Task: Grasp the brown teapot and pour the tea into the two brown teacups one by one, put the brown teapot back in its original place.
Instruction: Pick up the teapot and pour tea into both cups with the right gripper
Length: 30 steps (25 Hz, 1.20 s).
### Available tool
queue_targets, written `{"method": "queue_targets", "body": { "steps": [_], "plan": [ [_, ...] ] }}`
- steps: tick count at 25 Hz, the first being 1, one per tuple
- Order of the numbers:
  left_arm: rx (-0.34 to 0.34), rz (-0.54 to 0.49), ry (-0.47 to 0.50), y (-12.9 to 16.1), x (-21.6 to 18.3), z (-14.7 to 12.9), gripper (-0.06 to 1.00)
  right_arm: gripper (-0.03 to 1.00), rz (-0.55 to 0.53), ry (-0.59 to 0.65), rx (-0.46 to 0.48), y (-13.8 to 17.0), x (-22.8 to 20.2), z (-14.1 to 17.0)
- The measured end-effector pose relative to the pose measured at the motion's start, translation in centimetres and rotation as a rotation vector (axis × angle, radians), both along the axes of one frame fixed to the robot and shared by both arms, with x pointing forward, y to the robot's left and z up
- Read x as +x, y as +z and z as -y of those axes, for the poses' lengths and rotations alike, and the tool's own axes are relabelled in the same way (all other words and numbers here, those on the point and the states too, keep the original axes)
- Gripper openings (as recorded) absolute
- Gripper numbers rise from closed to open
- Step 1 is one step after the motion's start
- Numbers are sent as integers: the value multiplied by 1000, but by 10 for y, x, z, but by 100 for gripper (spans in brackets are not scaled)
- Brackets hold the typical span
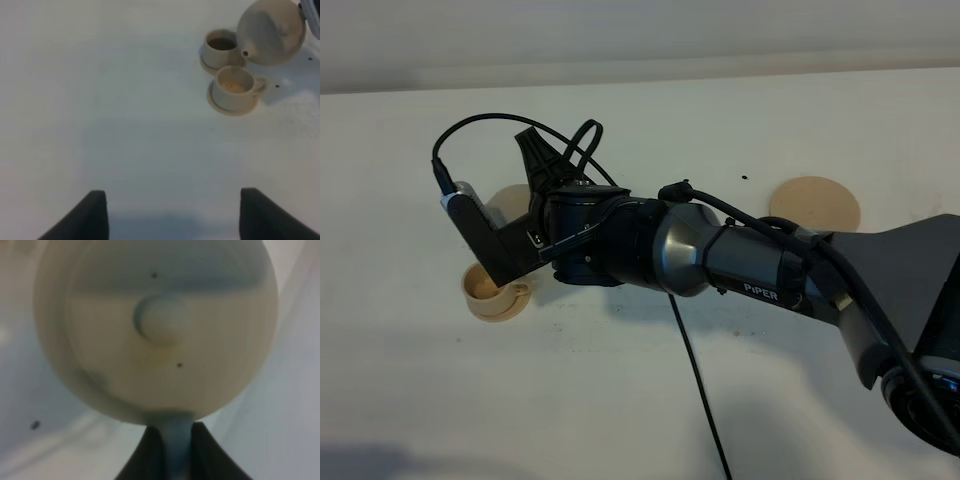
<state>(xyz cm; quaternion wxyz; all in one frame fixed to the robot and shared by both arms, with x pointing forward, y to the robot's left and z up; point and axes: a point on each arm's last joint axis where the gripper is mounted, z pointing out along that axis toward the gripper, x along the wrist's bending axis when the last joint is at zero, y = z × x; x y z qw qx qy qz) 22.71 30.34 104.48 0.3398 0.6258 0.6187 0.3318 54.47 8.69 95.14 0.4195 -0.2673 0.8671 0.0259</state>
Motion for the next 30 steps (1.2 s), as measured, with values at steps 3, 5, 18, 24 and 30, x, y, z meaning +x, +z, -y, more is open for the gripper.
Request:
{"method": "queue_targets", "body": {
  "steps": [3,5,18,24,30],
  "plan": [
    [0,0,0,0,0,0,53,9,37,41,-14,1,1,-1],
    [0,0,0,0,0,0,53,9,64,86,-39,-3,0,-1],
    [0,0,0,0,0,0,53,9,146,189,-106,-12,-1,0],
    [0,0,0,0,0,0,53,9,172,200,-124,-12,0,0],
    [0,0,0,0,0,0,53,9,193,197,-130,-17,2,-1]
  ]
}}
